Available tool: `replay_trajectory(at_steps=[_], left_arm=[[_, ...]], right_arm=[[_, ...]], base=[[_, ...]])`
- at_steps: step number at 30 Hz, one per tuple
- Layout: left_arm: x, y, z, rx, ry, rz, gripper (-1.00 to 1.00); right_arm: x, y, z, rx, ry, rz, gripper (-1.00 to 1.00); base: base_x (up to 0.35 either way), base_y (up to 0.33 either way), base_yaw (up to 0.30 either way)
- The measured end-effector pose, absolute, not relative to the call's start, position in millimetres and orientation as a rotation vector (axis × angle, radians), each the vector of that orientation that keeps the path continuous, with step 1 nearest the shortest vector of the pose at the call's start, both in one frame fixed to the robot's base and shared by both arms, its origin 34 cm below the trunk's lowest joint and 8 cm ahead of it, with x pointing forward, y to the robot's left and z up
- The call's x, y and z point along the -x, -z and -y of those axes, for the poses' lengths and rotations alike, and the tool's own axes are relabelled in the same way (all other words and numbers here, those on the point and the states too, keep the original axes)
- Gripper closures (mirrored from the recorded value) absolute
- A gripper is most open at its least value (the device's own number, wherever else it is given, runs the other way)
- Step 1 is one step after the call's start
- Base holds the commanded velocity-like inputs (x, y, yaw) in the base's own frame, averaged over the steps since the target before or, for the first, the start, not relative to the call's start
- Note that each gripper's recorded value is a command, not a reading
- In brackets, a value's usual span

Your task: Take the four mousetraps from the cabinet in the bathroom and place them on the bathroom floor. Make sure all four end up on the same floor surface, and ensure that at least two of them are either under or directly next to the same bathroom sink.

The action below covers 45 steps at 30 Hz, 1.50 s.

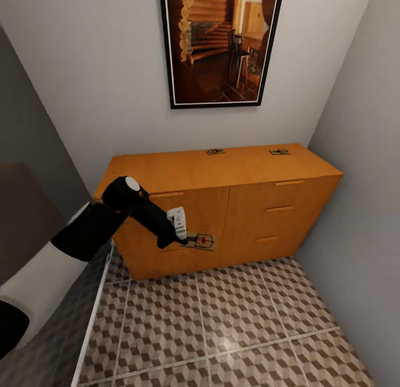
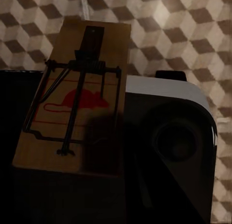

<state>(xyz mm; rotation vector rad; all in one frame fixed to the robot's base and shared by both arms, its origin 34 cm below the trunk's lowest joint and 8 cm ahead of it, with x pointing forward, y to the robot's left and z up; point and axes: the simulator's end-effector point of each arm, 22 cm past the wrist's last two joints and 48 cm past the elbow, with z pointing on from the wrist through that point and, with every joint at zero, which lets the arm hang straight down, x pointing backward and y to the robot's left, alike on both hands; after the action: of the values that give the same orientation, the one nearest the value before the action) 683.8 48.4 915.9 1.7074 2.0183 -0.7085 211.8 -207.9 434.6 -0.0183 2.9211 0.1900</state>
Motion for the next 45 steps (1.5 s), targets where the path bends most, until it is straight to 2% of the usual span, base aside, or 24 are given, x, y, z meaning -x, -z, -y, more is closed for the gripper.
replay_trajectory(at_steps=[7, 11, 17, 21, 26, 32, 38, 40, 45], left_arm=[[-640, -841, -42, -1.933, 0.711, -2.156, 1.0], [-612, -764, -45, -1.948, 0.688, -2.315, 1.0], [-528, -635, -62, -2.095, 0.586, -2.447, 1.0], [-448, -533, -115, -2.253, 0.342, -2.497, 1.0], [-384, -484, -163, -2.305, 0.399, -2.487, 1.0], [-311, -450, -218, -2.062, 0.505, -2.636, 1.0], [-243, -438, -295, -1.869, 0.448, -2.765, 1.0], [-247, -435, -311, -1.7, 0.379, -2.804, 1.0], [-290, -435, -351, -1.059, 0.156, -2.89, 1.0]], right_arm=[[-212, -434, 209, 0.02, -0.185, -2.921, 1.0], [-214, -434, 211, 0.019, -0.179, -2.917, 1.0], [-217, -435, 213, 0.016, -0.172, -2.911, 1.0], [-232, -435, 214, 0.015, -0.169, -2.88, 1.0], [-242, -436, 215, 0.017, -0.165, -2.858, 1.0], [-265, -439, 218, 0.023, -0.159, -2.809, 1.0], [-275, -440, 227, 0.028, -0.14, -2.789, 1.0], [-276, -440, 231, 0.028, -0.133, -2.786, 1.0], [-277, -441, 240, 0.034, -0.115, -2.784, 1.0]], base=[[-0.303, -0.095, 0.0], [-0.111, -0.043, 0.0], [-0.014, -0.005, 0.0], [0.0, 0.0, 0.0], [0.0, 0.0, 0.0], [0.0, 0.0, 0.0], [0.0, 0.0, 0.0], [0.0, 0.0, 0.0], [0.0, 0.0, 0.0]])
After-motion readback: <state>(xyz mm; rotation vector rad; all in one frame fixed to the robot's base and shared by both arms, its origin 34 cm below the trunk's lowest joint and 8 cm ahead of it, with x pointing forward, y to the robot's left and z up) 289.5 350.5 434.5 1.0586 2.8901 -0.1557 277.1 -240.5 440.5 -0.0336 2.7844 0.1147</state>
